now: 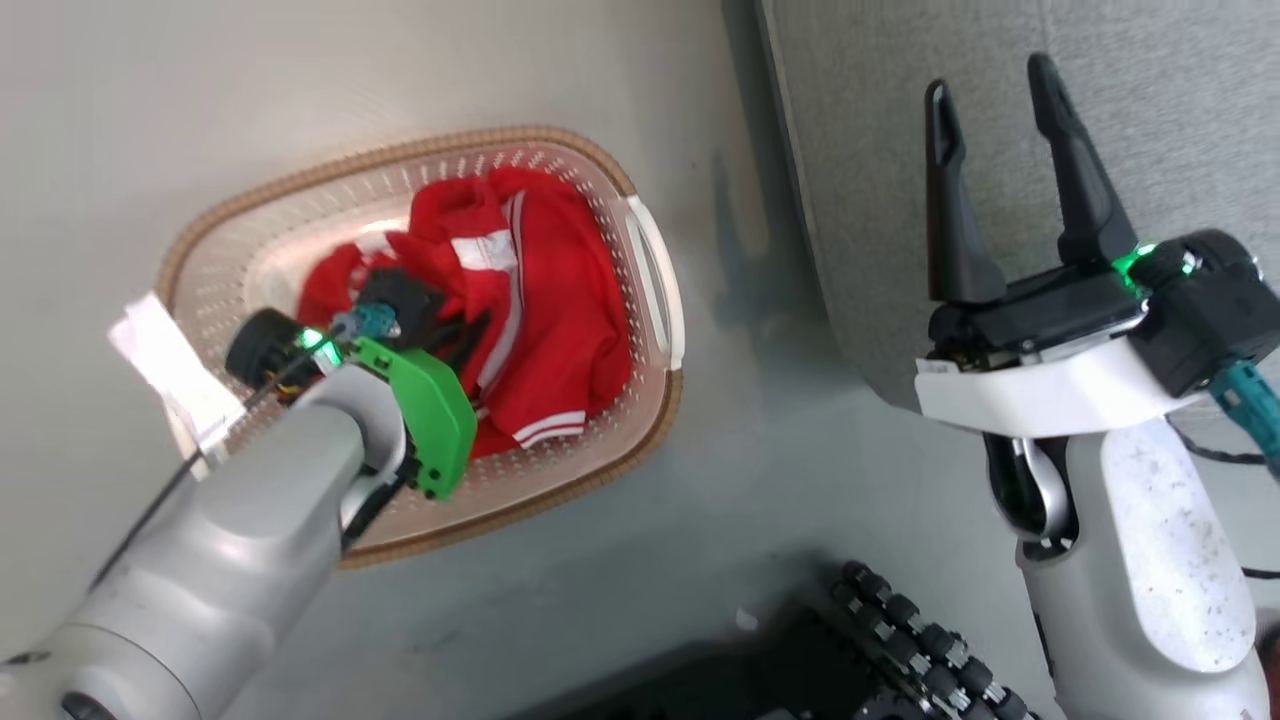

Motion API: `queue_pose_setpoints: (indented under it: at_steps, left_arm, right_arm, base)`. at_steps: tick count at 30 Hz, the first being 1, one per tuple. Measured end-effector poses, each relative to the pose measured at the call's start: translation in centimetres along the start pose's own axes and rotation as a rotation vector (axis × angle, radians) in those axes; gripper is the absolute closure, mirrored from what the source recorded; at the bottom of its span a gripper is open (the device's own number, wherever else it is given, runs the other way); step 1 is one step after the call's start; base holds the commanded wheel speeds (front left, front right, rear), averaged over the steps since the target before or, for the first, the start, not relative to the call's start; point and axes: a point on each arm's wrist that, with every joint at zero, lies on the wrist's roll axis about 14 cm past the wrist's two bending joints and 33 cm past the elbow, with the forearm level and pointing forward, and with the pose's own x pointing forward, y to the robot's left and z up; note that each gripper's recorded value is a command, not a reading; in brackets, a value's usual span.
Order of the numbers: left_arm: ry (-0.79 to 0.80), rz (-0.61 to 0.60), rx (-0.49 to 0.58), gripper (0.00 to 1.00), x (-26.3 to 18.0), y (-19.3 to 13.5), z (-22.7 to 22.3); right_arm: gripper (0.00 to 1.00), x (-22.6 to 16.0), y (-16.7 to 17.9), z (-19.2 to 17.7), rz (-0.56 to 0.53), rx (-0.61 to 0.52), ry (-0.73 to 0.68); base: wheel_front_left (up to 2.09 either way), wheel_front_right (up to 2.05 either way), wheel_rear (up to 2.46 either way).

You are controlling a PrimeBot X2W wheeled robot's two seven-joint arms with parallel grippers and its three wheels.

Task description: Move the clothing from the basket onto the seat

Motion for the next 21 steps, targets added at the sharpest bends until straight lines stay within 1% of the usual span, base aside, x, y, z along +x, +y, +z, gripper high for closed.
queue_pose_setpoints:
  at_steps: [6, 10, 11, 14, 16, 18, 21]
  left_arm:
    - [-0.164, -0.001, -0.122, 1.0, -3.4, -3.3, 3.7]
    - [-0.263, 0.016, -0.191, 1.0, -6.1, -4.9, 6.1]
    - [-0.282, 0.031, -0.191, 1.0, -6.9, -5.0, 6.5]
    - [-0.41, 0.065, -0.187, 1.0, -9.5, -5.4, 10.1]
    - [-0.482, 0.076, -0.178, 1.0, -11.3, -6.6, 11.6]
    - [-0.526, 0.094, -0.164, 1.0, -12.8, -7.7, 12.0]
    - [-0.639, 0.118, -0.13, 1.0, -15.6, -9.2, 14.4]
  right_arm:
    - [0.0, -1.9, 0.8, 2.7, 0.011, -0.005, -0.037]
    - [0.0, -3.7, 1.4, 4.2, 0.018, 0.002, -0.052]
    - [0.0, -4.3, 1.6, 4.5, 0.019, 0.004, -0.054]
    - [0.0, -6.2, 1.9, 5.4, 0.019, 0.013, -0.063]
    - [0.0, -7.4, 2.3, 6.3, 0.024, 0.018, -0.079]
    - [0.0, -8.4, 2.8, 7.2, 0.033, 0.024, -0.097]
    - [0.0, -9.9, 3.3, 8.8, 0.044, 0.029, -0.14]
  base:
    - [0.0, 0.0, 0.0]
    - [0.0, 0.0, 0.0]
    - [0.0, 0.0, 0.0]
    - [0.0, 0.0, 0.0]
    - [0.0, 0.0, 0.0]
    - [0.0, 0.0, 0.0]
    - [0.0, 0.0, 0.0]
